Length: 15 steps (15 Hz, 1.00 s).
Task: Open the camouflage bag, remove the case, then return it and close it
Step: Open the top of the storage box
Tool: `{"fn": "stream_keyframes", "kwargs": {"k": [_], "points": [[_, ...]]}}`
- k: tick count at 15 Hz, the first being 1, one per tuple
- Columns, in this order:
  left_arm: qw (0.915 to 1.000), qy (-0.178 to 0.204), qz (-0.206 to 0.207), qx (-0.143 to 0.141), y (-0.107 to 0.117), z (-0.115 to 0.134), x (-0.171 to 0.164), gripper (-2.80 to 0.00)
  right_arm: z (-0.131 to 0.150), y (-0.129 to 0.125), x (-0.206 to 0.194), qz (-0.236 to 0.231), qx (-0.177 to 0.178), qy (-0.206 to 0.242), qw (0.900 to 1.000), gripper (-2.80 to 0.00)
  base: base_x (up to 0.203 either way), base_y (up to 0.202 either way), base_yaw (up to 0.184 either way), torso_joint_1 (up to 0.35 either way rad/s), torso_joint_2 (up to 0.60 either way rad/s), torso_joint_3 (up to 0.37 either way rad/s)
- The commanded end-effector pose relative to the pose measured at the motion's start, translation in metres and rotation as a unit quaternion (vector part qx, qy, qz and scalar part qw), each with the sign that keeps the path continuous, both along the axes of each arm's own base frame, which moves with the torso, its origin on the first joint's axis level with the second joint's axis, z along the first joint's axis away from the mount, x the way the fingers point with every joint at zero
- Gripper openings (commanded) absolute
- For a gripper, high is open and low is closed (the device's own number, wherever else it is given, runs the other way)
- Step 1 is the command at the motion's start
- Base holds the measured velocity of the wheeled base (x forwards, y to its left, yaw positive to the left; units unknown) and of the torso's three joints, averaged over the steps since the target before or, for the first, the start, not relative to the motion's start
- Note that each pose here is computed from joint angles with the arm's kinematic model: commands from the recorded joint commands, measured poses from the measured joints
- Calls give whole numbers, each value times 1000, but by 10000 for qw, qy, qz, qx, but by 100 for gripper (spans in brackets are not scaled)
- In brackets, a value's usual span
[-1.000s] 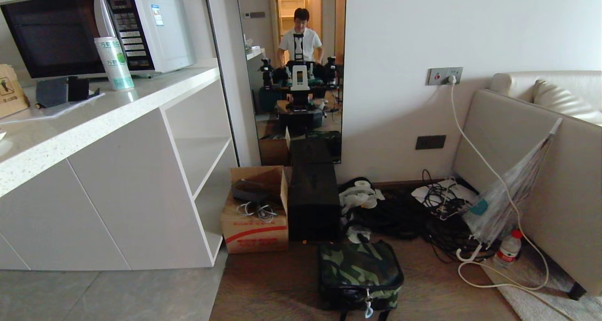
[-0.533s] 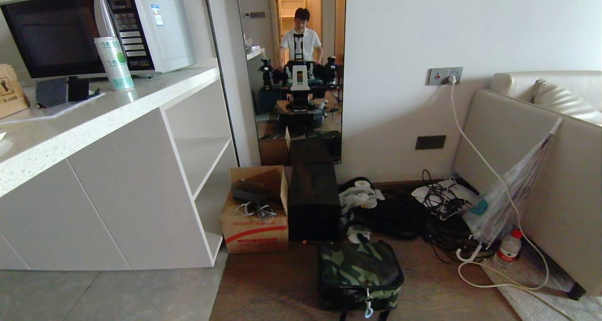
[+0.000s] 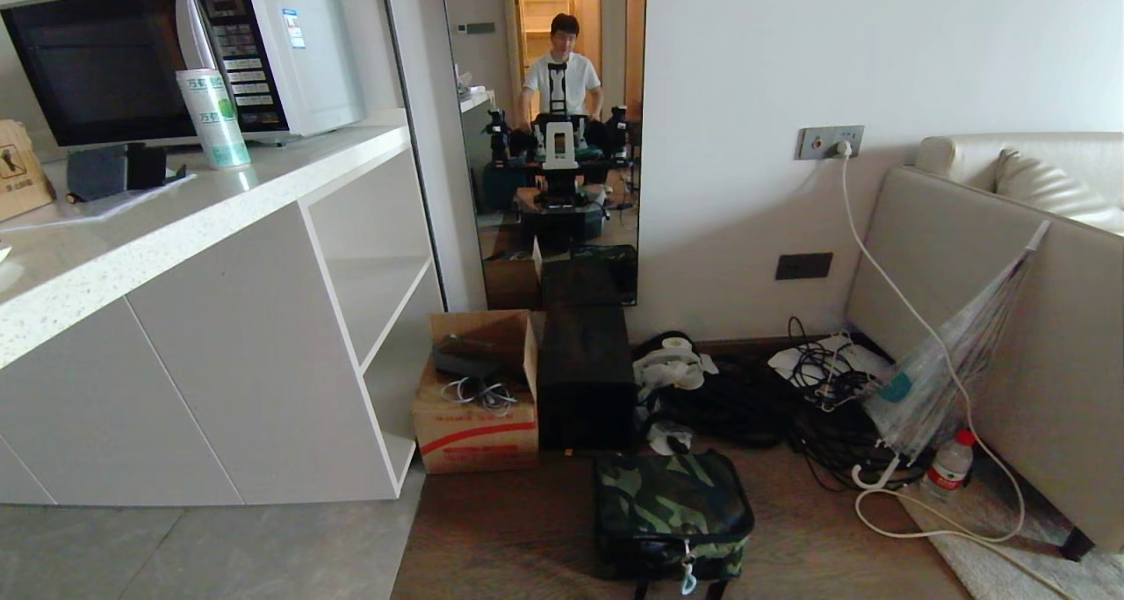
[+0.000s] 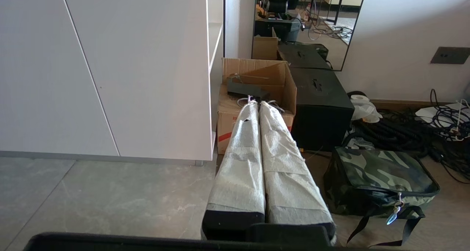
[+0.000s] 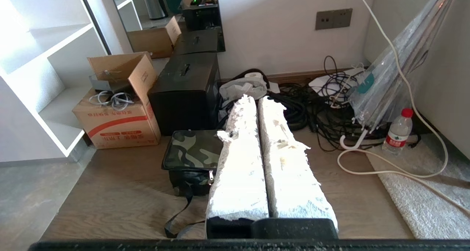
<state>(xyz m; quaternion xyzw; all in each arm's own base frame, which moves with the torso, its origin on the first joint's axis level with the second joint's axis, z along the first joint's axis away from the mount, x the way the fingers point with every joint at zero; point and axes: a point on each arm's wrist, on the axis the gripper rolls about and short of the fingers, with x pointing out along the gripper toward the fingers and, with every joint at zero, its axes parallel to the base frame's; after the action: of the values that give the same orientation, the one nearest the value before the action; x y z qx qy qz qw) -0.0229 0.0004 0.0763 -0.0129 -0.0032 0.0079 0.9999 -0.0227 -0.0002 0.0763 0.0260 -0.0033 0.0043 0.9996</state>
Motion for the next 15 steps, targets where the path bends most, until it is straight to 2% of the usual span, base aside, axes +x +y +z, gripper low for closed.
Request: {"fn": "stream_keyframes", "kwargs": {"k": [1,15], "points": [[10000,0,5,6,0,0,0,-280,0,0,0,3,1,-1,10000,-280,0,0,0,0,0,0],[10000,-8,-9,-48,0,0,0,-280,0,0,0,3,1,1,10000,-280,0,0,0,0,0,0]]}}
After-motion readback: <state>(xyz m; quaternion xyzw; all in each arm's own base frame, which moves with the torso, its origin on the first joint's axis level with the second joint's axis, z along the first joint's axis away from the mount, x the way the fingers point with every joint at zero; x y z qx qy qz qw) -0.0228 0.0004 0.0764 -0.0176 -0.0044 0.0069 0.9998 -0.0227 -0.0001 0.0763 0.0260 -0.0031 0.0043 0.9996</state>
